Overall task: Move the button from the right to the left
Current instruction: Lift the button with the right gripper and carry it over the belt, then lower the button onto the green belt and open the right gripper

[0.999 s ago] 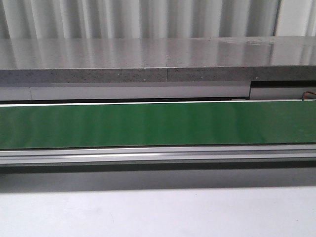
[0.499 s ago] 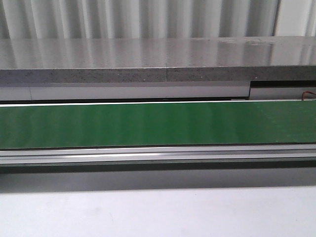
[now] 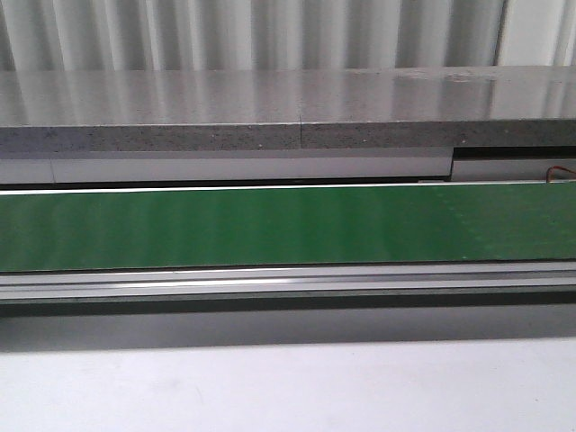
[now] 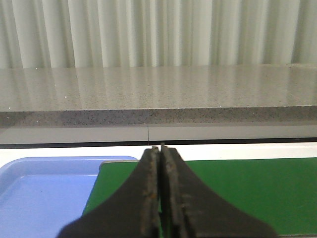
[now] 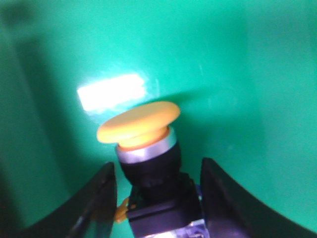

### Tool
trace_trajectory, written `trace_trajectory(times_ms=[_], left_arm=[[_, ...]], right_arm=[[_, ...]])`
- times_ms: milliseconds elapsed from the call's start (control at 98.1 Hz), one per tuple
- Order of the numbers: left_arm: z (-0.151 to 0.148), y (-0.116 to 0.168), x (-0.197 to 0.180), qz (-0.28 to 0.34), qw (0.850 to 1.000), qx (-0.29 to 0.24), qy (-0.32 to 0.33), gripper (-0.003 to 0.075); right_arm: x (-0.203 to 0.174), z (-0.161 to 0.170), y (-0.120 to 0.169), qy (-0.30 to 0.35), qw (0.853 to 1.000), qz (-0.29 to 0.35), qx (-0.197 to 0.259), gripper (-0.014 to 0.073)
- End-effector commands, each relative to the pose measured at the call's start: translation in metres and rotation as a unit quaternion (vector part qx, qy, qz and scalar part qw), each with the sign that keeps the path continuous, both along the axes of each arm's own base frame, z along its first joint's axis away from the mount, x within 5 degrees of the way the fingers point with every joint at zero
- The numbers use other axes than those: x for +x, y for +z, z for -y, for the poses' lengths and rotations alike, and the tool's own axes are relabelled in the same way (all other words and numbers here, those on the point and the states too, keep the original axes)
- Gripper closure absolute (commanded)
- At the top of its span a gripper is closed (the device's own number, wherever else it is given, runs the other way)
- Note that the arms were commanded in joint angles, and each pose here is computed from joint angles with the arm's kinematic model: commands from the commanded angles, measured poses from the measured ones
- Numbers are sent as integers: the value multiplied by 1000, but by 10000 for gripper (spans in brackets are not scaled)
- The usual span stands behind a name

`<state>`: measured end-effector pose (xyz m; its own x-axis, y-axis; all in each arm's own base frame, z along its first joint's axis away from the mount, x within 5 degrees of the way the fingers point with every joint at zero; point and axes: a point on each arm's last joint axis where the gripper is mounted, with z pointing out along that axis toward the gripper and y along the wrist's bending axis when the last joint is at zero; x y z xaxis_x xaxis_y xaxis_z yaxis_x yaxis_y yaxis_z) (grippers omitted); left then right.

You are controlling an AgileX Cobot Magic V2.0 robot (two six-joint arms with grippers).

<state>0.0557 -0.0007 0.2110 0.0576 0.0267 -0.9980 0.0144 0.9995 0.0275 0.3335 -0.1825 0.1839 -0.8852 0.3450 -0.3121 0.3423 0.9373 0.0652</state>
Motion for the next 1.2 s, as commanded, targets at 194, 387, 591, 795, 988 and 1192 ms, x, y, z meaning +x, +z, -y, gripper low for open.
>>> trace_trajectory(times_ms=[194,387,591,795,988,1192], left_arm=[[1,1,-2,46,999,-10,-6,740],[1,1,-2,46,999,-12,-6,740],[1,1,-2,46,999,-12,-6,740],[1,1,-2,46,999,-13,-6,740],[1,1,-2,46,999,-13,-6,740],[1,1,-2,46,999,-13,-6,740]], right_arm=[[-15,-23,108,1,992,127,-18,362],[-24,-52,132,-2,989,150,7,362],[-22,-83,121,13,994,110,2,362],[-20,-107,103,26,996,82,-26,360],[-14,-120,98,32,994,100,-9,360],[-8,-122,91,22,995,100,16,357]])
